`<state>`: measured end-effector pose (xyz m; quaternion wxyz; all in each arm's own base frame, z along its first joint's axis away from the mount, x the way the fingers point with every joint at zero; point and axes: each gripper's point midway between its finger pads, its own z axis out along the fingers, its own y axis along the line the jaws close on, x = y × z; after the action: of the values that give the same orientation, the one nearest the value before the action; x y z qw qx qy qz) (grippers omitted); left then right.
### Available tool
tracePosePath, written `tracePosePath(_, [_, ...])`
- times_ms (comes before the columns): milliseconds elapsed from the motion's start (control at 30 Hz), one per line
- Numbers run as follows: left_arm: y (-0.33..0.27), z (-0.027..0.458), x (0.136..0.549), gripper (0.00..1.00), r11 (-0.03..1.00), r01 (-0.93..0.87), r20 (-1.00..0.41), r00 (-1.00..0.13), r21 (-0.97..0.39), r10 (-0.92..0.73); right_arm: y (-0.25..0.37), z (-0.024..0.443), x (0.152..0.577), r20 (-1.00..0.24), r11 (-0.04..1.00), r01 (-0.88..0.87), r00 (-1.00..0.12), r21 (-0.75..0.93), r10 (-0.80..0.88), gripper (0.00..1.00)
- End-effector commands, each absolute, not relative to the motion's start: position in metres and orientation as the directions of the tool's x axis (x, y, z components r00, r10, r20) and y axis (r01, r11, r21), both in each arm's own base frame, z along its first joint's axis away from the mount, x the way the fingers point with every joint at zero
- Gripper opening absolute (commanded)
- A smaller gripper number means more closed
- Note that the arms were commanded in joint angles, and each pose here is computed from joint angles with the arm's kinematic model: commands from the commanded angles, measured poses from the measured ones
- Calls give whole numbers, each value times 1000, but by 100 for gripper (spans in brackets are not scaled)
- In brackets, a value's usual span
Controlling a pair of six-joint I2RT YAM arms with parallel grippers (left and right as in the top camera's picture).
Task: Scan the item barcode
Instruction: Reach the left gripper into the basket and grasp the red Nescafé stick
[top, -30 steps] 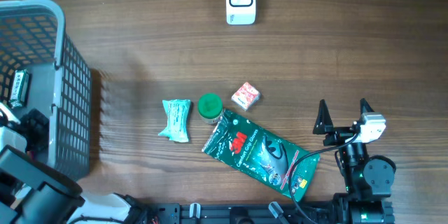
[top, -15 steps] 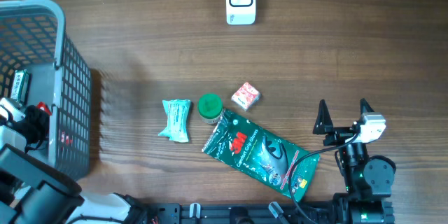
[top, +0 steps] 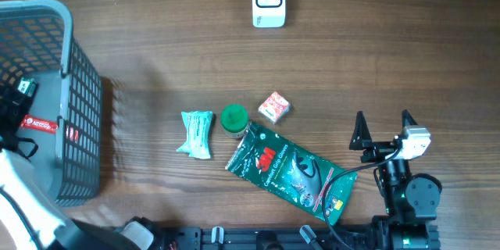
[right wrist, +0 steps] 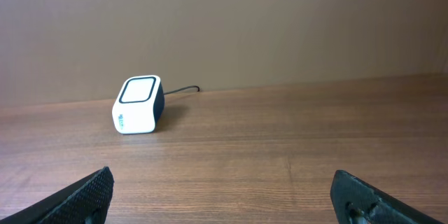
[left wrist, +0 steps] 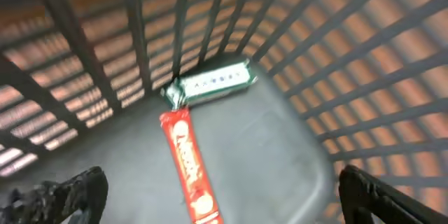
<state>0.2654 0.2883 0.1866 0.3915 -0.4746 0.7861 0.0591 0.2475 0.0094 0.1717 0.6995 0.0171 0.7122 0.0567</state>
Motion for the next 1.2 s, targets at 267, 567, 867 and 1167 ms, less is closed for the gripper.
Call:
tracePosePath(267, [285,61,267,100,291,-954,-457,-229,-69,-860,9,173,247,-994,993,-51,-13,107,107,100])
tracePosePath(567, [262,-15,262,5,294,-956,-279,-287,19,-916,9,173,247,-994,993,-51,-13,107,107,99])
tracePosePath(867, [274,51,262,4,393,-915,-318,-400,90,-860,9,173,247,-994,993,-51,-13,107,107,100])
tracePosePath(1167, [226,288,270,4,523,-792,-667,-208,-313,-715,9,173,247,-994,993,-51,-13,108,107,100])
